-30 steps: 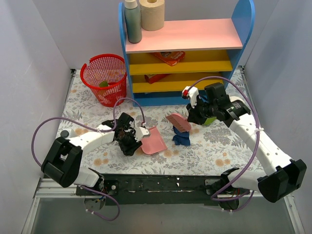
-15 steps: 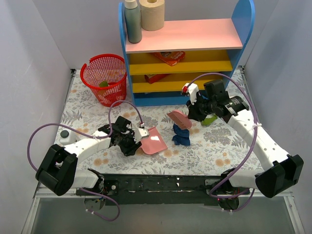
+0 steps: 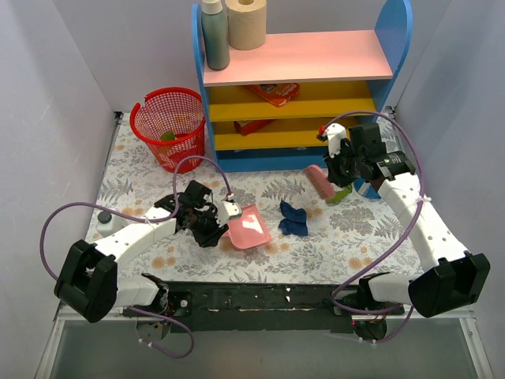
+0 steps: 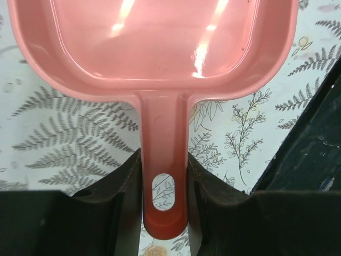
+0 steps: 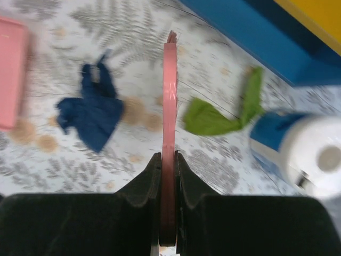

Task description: Sweep away the paper scraps from the table

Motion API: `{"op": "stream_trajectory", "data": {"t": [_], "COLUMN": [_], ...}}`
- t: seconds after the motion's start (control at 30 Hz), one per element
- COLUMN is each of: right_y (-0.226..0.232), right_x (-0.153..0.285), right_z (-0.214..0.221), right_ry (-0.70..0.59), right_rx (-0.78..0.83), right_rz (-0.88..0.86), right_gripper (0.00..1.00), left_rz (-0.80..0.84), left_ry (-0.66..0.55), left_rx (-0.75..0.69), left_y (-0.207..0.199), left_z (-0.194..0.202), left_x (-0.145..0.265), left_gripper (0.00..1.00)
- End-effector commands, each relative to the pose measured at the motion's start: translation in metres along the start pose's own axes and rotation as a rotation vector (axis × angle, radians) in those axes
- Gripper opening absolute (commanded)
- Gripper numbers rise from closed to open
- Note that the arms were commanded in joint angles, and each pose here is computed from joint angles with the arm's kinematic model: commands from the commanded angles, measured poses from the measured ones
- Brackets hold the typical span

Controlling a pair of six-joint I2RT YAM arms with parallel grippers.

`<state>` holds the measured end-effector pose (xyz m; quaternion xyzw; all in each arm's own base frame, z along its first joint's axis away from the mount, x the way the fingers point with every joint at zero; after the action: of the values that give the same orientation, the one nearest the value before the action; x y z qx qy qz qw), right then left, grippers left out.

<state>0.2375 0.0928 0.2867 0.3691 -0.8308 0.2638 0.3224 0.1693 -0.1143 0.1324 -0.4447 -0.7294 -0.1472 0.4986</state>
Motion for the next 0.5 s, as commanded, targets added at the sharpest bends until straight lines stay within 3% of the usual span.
{"op": "stream_trajectory", "data": {"t": [0.0, 0.17, 0.47], "right_y": [-0.031, -0.047, -0.064], "right_x": [0.017, 0.016, 0.004], "right_z": [0.005, 0.010, 0.010], "right_ry": [0.121, 0.194, 0.257], "right_rx": [-0.038, 0.030, 0.082], "right_rz": [0.285, 0.452, 0.545], "right_gripper": [0.01, 0.01, 0.01], "left_rz": [-0.027, -0.027, -0.021], "left_ry": [-0.012, 0.053, 0.139], "left_rx": [-0.058, -0.085, -0.061], "left_y": [-0.006, -0.006, 0.000], "left_z": [-0.015, -0.014, -0.023], "left_x": [0.032, 0.035, 0.020], "left_gripper": [0.03, 0.00, 0.00]}}
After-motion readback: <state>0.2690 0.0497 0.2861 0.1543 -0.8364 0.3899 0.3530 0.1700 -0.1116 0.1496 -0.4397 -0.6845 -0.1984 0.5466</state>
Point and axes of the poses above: each gripper's point midway between its finger pads, its own x axis back along the fingers, its own y axis along the line the jaws close on, z = x × y, the point moved 10 cm from there along x, back along the fingers, and after that the axes turned 14 degrees about x, right-handed, at the moved point
